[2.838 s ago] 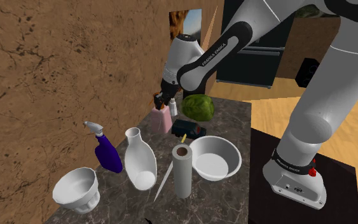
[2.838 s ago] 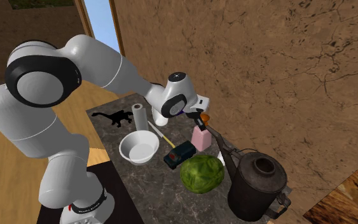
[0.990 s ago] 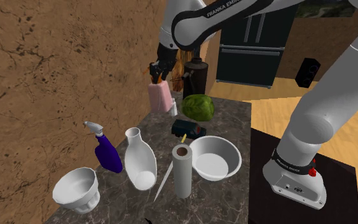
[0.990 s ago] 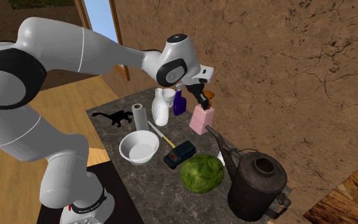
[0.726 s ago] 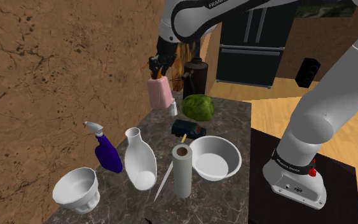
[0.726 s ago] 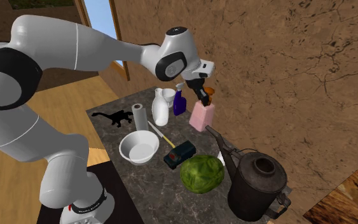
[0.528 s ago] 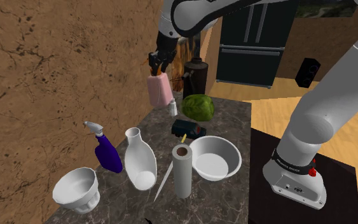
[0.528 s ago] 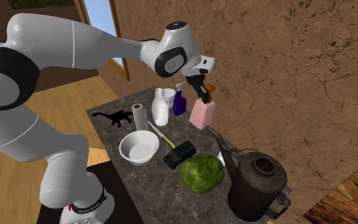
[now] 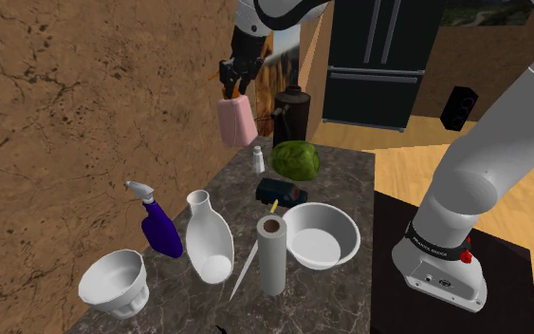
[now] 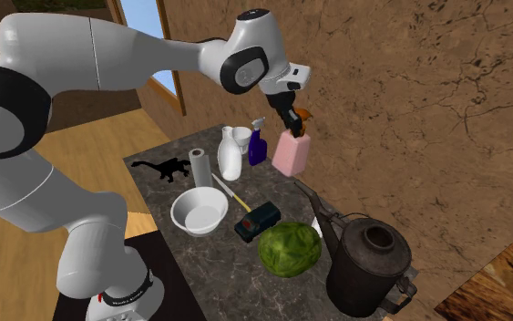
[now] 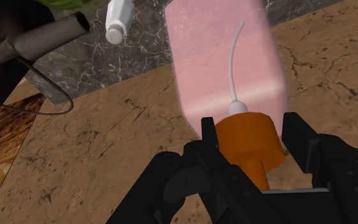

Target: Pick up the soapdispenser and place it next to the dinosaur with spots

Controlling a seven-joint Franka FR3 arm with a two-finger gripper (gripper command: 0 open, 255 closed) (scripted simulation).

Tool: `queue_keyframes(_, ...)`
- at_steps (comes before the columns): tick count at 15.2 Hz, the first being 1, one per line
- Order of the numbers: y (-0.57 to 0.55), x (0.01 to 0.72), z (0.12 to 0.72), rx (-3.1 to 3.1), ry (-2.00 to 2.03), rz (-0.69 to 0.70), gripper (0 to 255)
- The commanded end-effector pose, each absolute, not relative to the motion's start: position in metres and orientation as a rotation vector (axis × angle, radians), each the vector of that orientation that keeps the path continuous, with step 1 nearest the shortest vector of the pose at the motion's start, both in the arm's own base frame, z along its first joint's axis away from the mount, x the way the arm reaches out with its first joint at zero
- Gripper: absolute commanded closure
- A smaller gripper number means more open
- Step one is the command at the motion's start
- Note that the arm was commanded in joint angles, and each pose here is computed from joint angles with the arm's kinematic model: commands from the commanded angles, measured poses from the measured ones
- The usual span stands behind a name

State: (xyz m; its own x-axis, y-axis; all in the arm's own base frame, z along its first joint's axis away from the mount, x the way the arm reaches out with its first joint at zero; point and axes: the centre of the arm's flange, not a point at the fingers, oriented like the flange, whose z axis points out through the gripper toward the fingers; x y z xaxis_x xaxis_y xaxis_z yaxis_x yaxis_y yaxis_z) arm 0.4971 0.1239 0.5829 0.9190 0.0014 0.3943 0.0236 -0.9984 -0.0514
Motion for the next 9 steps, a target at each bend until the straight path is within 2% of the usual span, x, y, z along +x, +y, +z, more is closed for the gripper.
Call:
queue_keyframes(1,0.124,0.497,0.595,-3.023,-0.02,-0.621,255)
queue_keyframes(9,0.124,0.497,0.637,-3.023,-0.02,-0.621,255)
